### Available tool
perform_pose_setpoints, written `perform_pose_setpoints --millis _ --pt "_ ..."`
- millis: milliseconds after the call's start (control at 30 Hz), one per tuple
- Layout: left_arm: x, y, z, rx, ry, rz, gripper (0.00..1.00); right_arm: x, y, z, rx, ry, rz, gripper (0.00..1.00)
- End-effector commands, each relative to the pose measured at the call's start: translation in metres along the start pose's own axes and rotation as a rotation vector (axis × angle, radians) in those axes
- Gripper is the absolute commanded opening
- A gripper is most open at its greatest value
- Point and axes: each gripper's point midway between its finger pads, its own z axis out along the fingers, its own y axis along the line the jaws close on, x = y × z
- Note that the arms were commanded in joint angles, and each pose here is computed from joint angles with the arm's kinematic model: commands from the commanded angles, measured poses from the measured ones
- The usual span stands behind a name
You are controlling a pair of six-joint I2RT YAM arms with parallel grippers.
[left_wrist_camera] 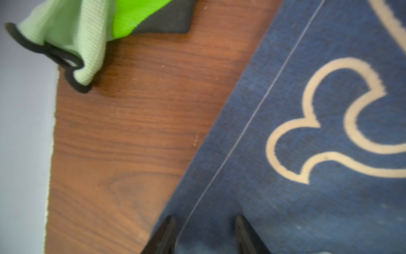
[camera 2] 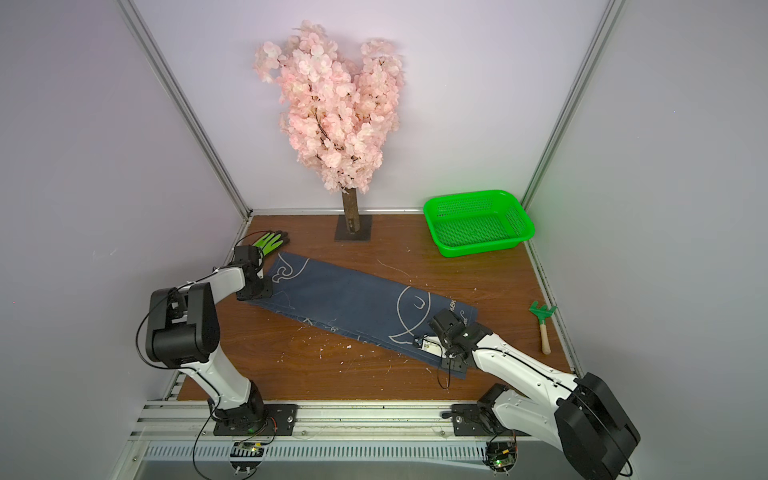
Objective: Roll up the pillowcase
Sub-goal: Fold the pillowcase, then adjust the pillowcase at the center of the board.
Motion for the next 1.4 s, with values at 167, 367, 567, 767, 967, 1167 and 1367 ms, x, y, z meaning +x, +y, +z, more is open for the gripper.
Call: perform_pose_setpoints --millis 167,367,567,767,967,1167,1367 --pt "-0.034 0.013 -0.027 -0.016 -0.05 0.004 0.51 -0.052 -0.08 -0.06 0.178 -0.29 0.384 0.59" --pt "-0.056 -0.04 -0.05 0.172 -0.131 0.078 0.52 -0.067 -0.136 -0.079 0.328 -0.375 0.664 0.64" --pt "-0.044 -0.076 -0.043 0.267 -0.097 0.151 0.53 -0.084 -0.147 -0.065 0.082 -0.572 1.296 0.63" --pt "-0.022 -0.082 -0.028 0.276 -0.045 0.165 0.55 -0.044 -0.116 -0.019 0.09 -0.334 1.661 0.61" --pt "0.007 -0.082 -0.015 0.215 0.021 0.182 0.55 -0.035 -0.092 0.012 0.051 -0.169 1.746 0.6" --pt "0.032 -0.076 -0.013 0.163 0.07 0.185 0.56 -0.028 -0.086 0.032 0.079 -0.078 1.755 0.61" --pt "0.058 -0.068 -0.019 0.113 0.128 0.157 0.55 -0.042 -0.091 0.054 0.058 -0.052 1.662 0.61"
